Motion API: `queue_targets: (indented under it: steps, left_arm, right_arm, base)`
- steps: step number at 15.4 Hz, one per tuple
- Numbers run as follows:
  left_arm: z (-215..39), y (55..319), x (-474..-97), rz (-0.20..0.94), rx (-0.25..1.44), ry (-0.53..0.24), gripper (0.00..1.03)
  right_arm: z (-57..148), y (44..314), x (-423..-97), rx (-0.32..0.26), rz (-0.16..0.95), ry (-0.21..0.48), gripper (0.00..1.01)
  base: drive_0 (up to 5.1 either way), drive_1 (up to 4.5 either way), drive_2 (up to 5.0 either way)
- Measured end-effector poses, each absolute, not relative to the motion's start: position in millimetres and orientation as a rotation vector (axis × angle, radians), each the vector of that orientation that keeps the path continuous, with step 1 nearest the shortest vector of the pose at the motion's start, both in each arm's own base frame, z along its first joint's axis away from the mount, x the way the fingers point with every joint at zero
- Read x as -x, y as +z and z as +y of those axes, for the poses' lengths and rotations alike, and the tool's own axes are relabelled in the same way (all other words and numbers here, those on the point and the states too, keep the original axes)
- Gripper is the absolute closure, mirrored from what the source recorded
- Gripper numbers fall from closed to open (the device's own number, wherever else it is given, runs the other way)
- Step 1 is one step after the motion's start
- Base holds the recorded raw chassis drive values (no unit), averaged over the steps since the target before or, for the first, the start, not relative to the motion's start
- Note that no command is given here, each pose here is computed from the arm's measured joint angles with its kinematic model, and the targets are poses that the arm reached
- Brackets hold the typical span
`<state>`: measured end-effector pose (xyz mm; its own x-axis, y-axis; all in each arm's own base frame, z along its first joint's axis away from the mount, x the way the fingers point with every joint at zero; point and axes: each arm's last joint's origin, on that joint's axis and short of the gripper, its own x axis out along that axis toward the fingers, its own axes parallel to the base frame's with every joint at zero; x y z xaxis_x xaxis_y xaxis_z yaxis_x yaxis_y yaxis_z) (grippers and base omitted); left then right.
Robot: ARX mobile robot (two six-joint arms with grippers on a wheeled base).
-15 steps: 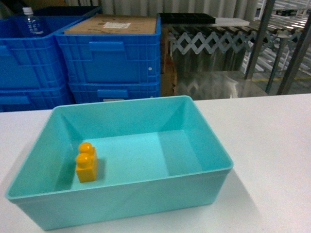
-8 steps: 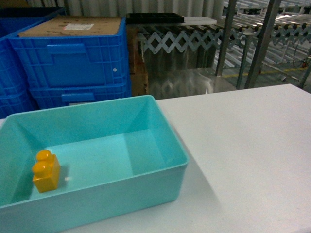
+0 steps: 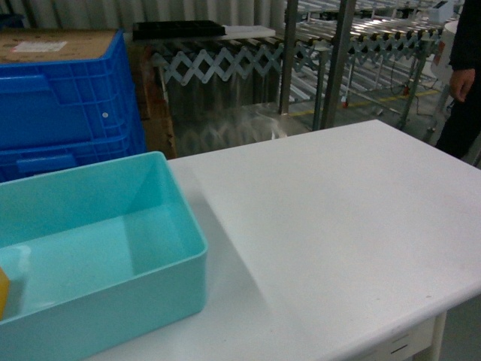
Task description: Pick red block from blue box to shelf
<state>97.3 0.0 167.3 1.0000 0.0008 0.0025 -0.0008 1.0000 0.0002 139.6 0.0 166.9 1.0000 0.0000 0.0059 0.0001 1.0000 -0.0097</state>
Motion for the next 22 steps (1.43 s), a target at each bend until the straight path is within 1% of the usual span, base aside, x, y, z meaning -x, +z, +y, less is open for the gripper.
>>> queue_targets:
  steps: [22]
  left_arm:
    - [0.0, 167.3, -97.3, -0.002, 0.0, 0.0, 0.05]
  right_arm:
    - [0.0, 166.9, -139.6, 0.008, -0.006, 0.0, 0.73]
  base:
    - [-1.5, -1.54, -1.5]
